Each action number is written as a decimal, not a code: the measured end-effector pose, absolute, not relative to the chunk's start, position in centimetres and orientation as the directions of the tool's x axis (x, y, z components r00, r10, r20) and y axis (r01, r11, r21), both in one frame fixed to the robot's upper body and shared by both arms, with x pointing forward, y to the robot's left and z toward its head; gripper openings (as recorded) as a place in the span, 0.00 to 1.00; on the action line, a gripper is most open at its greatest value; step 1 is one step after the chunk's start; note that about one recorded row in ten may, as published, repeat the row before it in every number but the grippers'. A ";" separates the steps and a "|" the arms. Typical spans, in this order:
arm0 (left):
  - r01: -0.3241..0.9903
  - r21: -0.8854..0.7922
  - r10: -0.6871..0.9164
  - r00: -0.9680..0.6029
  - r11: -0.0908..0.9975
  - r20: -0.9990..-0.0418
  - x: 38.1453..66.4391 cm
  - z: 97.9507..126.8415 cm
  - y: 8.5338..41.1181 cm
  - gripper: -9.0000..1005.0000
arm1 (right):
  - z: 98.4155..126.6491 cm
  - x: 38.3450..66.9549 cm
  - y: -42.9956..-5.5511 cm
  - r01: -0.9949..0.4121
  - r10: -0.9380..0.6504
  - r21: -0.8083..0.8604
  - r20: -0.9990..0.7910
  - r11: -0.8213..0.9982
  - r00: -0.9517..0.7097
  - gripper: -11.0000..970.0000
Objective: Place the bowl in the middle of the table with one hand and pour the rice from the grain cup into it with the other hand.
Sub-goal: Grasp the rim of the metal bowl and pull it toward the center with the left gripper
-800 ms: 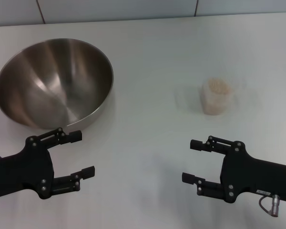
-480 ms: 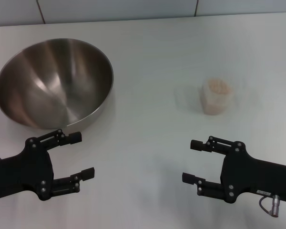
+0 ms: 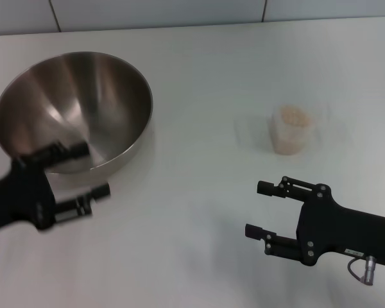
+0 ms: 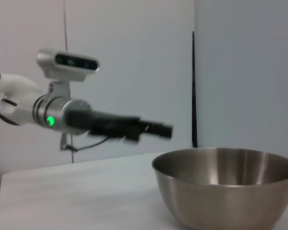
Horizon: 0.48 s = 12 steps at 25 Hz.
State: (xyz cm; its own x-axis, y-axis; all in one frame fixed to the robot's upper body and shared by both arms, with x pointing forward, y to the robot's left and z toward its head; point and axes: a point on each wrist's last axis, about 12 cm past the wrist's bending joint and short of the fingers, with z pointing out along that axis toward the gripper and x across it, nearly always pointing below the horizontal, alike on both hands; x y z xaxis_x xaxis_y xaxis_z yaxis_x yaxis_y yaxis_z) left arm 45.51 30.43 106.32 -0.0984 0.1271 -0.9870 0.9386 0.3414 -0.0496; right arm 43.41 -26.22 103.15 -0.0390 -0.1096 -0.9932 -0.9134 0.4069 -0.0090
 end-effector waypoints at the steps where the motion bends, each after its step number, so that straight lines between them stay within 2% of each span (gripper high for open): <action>1: 0.939 -0.050 0.127 -0.098 0.341 -0.987 45.5 106.3 30.4 0.78 | 103.1 43.4 -26.2 -0.913 -0.110 -0.009 -0.993 0.407 -0.039 0.73; 2: 0.939 -0.050 0.127 -0.098 0.341 -0.987 45.5 106.3 30.4 0.78 | 103.2 43.5 -26.2 -0.914 -0.111 -0.011 -0.993 0.406 -0.037 0.73; 3: 0.879 -0.144 -0.006 -0.158 0.454 -0.987 47.6 108.1 31.6 0.78 | 103.2 43.5 -26.2 -0.914 -0.111 -0.011 -0.993 0.406 -0.037 0.73; 4: 0.879 -0.144 -0.006 -0.158 0.454 -0.987 47.6 108.1 31.6 0.77 | 103.2 43.6 -26.1 -0.913 -0.112 -0.013 -0.993 0.407 -0.036 0.73; 7: 0.747 -0.332 -0.111 -0.331 0.576 -0.937 51.2 110.2 33.2 0.77 | 103.1 43.9 -26.0 -0.912 -0.119 -0.020 -0.992 0.409 -0.032 0.73; 12: 0.667 -0.373 -0.157 -0.362 0.645 -0.919 52.2 111.1 34.2 0.76 | 102.7 44.0 -26.0 -0.906 -0.115 -0.034 -0.993 0.422 -0.016 0.73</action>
